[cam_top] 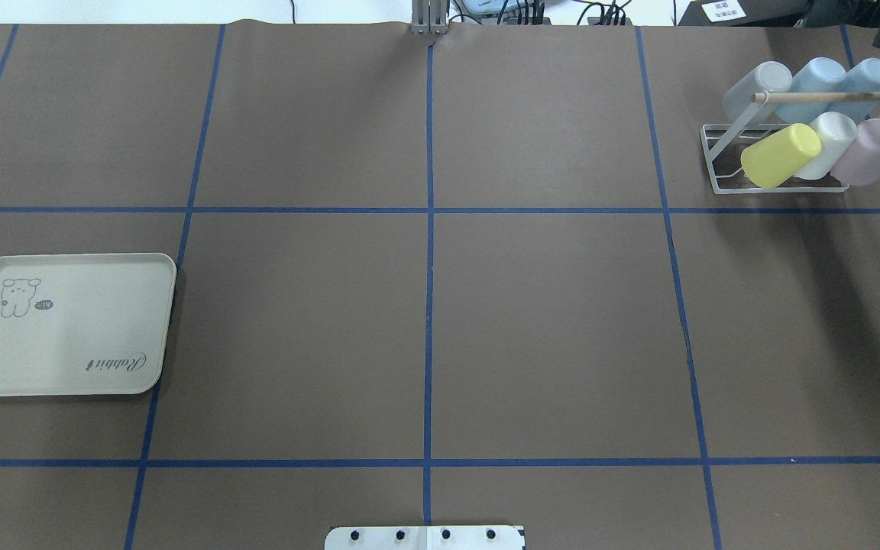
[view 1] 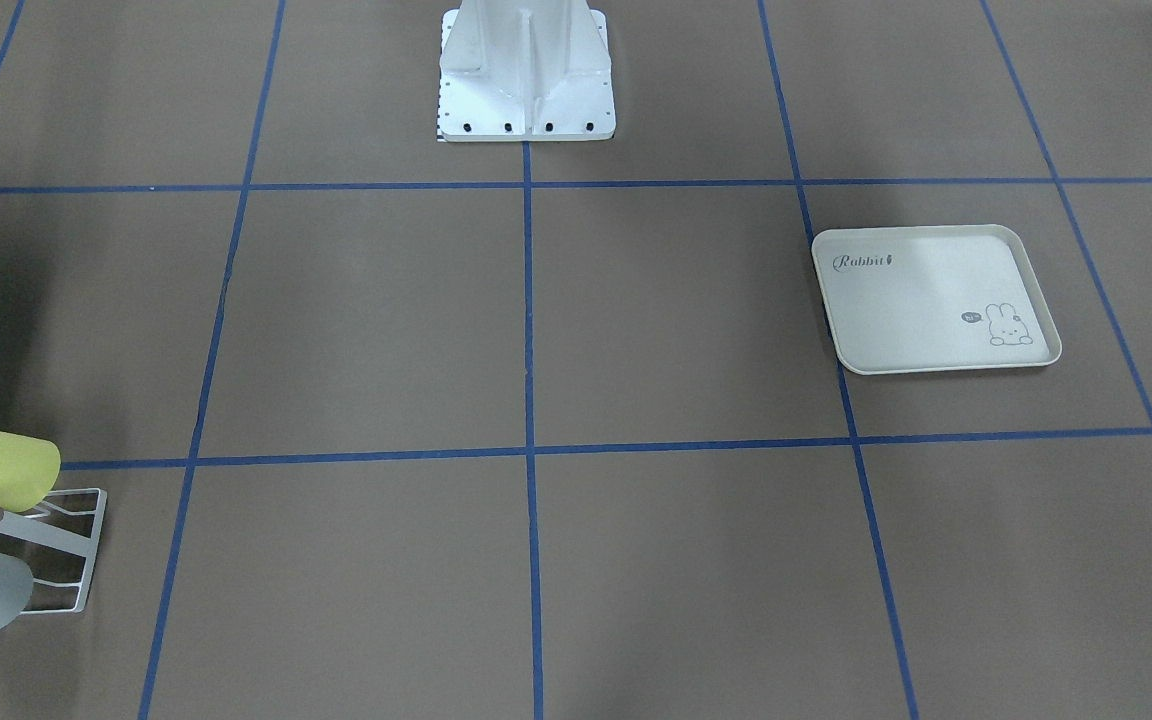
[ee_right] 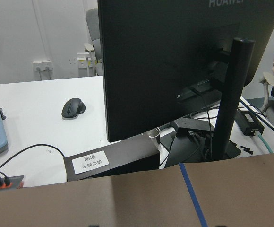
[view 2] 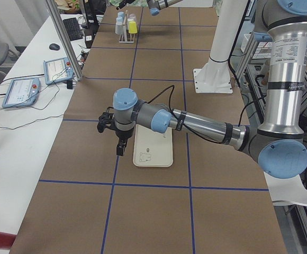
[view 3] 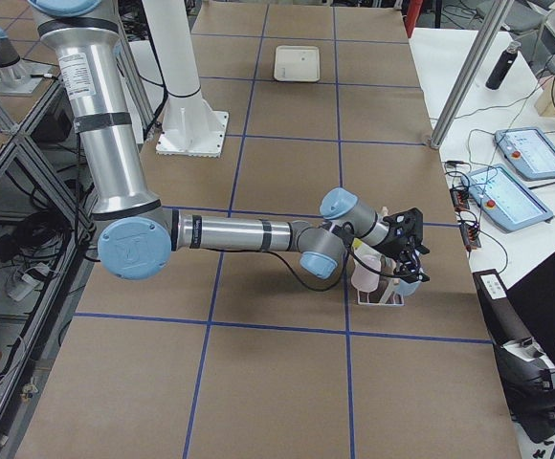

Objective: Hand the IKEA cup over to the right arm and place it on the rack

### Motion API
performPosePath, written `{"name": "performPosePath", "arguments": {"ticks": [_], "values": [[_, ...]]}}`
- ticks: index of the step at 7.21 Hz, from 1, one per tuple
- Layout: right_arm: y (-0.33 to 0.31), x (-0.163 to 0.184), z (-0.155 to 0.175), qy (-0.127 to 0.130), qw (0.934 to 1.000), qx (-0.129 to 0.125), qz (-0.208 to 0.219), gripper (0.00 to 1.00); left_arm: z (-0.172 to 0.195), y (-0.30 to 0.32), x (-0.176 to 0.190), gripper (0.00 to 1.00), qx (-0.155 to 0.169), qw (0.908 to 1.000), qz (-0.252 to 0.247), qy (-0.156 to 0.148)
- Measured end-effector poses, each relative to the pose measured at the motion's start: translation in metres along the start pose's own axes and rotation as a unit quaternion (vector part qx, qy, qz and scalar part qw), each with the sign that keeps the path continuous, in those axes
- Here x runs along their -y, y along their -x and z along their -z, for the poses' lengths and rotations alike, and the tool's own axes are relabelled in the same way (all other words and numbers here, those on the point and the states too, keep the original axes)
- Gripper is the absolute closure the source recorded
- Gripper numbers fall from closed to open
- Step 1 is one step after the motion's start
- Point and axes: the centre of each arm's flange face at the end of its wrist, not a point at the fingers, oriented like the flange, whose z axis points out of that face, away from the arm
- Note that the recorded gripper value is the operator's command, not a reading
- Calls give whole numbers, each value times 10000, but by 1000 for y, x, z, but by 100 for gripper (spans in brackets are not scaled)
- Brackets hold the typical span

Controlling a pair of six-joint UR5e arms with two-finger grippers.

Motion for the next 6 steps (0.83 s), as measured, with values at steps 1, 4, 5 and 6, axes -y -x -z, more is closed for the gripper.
{"name": "performPosePath", "arguments": {"ticks": [1, 4, 5, 6], "values": [[0, 3, 8, 114, 9998, 152, -20, 1, -3, 3, -5, 0, -2, 10000, 18, 35], [-65, 59, 45, 842, 9944, 623, -127, 1, -5, 19, -11, 0, 19, 10000, -43, 83], [-103, 69, 61, 1167, 9909, 672, 35, 1, -5, 26, -12, 0, -3, 10000, -18, 94], [-140, 62, 76, 1554, 9850, 720, 222, 1, -3, 31, -13, 0, -50, 9999, 29, 92]]}}
